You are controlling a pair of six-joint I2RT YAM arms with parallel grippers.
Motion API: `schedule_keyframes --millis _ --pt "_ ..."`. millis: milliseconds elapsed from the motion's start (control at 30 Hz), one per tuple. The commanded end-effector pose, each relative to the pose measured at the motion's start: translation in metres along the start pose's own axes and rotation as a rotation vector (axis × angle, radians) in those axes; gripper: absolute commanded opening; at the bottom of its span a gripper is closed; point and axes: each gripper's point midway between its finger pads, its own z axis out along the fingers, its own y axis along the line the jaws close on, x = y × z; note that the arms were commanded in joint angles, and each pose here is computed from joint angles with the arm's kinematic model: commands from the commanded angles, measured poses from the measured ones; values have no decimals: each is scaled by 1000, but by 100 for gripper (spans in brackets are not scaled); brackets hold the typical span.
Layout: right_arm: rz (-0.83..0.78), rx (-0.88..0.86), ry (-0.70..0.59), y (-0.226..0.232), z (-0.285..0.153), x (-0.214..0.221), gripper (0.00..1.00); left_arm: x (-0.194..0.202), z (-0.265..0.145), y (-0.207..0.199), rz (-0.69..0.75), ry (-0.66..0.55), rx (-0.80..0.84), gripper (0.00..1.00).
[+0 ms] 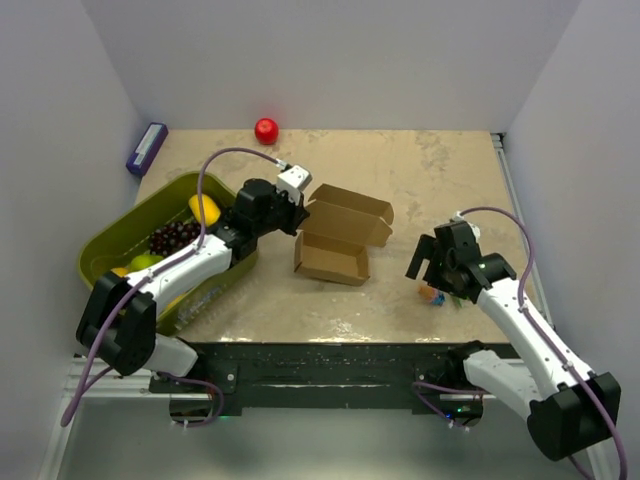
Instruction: Fold the paper box
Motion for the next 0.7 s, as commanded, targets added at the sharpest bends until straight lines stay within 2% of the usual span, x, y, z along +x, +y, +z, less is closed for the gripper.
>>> schedule_keyframes --millis 0,233,367,667 --pt "159 201 -82 -24 6 -16 99 -39 -9 -1 -10 -104 -11 0" --pt "212 322 17 -47 46 27 99 -44 -10 -2 -17 -113 -13 0" --pt "271 289 4 -42 60 31 99 -48 -12 -4 -17 -124 -3 0" --pt "278 318 -11 -46 81 34 99 -50 -14 -4 -4 -123 -6 0"
